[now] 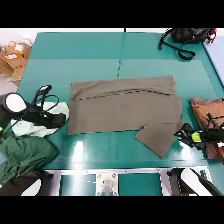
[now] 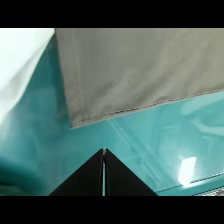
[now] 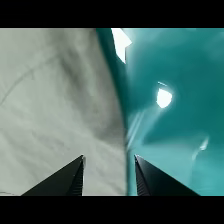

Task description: Fold the shirts.

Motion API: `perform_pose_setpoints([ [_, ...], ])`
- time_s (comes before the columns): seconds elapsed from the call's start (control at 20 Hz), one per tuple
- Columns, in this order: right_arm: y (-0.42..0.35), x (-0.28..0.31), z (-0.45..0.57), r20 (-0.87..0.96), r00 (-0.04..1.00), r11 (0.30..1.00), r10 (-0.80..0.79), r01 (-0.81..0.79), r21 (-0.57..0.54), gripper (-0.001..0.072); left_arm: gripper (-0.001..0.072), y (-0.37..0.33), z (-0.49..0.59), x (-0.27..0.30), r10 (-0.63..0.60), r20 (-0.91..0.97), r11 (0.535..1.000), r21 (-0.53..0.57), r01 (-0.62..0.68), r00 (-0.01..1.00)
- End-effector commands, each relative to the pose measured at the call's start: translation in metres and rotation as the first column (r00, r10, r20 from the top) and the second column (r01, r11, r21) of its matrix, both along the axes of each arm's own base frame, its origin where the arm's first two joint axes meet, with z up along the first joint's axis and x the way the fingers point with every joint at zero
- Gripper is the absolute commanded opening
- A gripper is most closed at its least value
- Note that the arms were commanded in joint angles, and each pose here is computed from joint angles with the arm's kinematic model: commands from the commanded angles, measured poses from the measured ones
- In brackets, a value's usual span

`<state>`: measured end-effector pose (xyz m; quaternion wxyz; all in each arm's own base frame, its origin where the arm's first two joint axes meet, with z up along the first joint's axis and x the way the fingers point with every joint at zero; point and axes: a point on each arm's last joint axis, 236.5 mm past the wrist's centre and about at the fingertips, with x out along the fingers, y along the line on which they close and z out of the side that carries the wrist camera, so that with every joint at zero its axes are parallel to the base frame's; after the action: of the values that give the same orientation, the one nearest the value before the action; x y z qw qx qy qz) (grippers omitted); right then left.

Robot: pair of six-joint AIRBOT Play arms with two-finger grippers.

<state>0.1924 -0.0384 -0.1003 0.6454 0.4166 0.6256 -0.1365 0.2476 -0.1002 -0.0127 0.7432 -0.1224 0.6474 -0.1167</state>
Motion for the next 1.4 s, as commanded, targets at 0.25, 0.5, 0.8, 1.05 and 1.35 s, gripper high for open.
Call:
perform_pose_setpoints([
  [0.25,0.045,0.026,-0.013,0.086,0.995,0.997,0.048,-0.053,0.062,0.0276,0.0539,-0.033,-0.035,-0.009,0.15,-0.035,0.97,-0.186,-0.154,0.988],
  [0.5,0.036,0.033,-0.005,0.096,0.993,0.997,0.073,-0.076,0.032,0.0264,0.0539,-0.052,-0.063,-0.026,0.254,-0.113,0.921,-0.275,-0.276,0.961],
  [0.8,0.036,0.032,-0.005,0.095,0.993,0.996,0.074,-0.077,0.033,0.0264,0.0538,-0.075,-0.081,0.001,0.39,0.034,0.879,-0.311,-0.361,0.92],
  [1.05,0.039,0.03,-0.005,0.088,0.993,0.996,0.078,-0.082,0.041,0.033,0.0368,-0.072,-0.098,0.011,0.46,0.019,0.851,-0.293,-0.435,0.888],
  [1.35,0.045,0.013,-0.004,0.033,0.991,0.989,0.132,-0.134,0.068,0.0142,0.003,-0.08,-0.087,0.015,0.37,0.063,0.896,-0.288,-0.338,0.927],
])
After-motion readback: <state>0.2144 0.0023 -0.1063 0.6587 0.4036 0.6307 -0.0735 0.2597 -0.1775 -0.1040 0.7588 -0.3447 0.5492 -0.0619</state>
